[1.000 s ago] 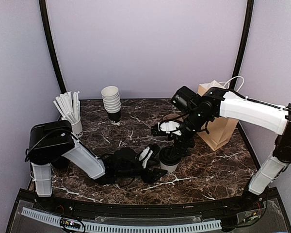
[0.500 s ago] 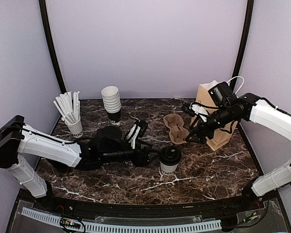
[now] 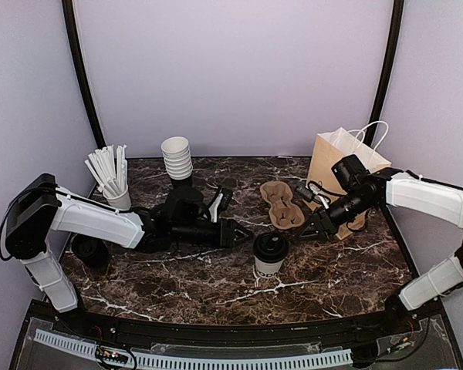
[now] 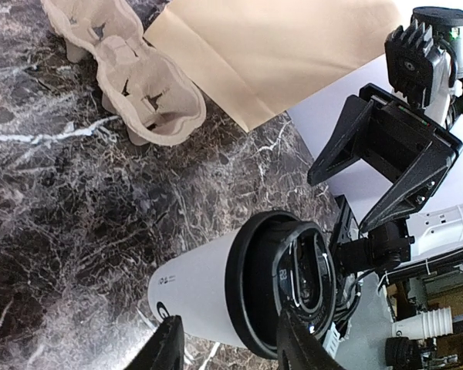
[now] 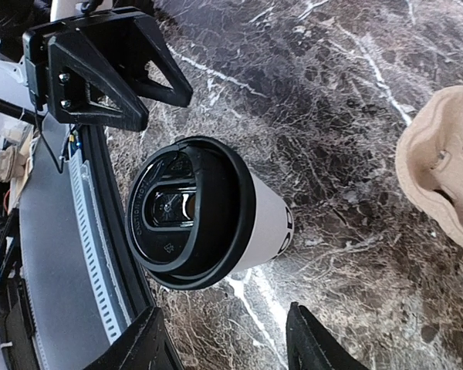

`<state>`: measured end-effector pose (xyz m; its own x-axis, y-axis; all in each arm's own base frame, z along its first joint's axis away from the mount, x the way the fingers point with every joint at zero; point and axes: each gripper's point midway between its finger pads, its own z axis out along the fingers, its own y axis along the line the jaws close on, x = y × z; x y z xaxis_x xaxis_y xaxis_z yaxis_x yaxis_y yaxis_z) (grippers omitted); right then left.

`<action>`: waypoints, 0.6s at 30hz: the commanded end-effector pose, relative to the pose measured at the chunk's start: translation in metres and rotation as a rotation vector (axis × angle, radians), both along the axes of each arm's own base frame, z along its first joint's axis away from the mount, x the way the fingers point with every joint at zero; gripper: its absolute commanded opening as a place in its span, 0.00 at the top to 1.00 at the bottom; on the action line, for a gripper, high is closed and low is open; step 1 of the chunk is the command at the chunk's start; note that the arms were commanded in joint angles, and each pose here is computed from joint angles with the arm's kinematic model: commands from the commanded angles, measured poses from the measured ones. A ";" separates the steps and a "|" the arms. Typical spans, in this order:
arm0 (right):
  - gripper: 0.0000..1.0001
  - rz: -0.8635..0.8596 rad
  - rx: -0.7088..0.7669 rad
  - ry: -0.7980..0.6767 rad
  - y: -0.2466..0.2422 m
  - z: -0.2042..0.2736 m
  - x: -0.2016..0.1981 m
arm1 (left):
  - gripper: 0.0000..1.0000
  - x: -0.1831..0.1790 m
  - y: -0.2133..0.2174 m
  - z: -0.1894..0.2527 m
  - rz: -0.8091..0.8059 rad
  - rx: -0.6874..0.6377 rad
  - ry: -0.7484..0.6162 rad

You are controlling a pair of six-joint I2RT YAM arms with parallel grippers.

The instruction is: Pack the takeout coffee

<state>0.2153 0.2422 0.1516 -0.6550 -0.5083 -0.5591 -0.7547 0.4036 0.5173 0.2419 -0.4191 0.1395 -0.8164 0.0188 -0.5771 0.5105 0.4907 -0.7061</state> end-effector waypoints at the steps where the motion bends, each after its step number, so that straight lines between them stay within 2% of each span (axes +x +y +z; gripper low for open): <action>1: 0.47 0.031 0.077 0.086 0.010 -0.002 -0.005 | 0.57 -0.010 -0.009 0.006 -0.044 -0.038 0.074; 6: 0.51 0.046 0.092 0.146 0.015 -0.010 -0.004 | 0.58 -0.010 -0.011 0.001 -0.042 -0.040 0.090; 18: 0.52 0.050 0.097 0.190 0.018 -0.018 -0.004 | 0.60 -0.007 -0.023 -0.008 -0.066 -0.052 0.108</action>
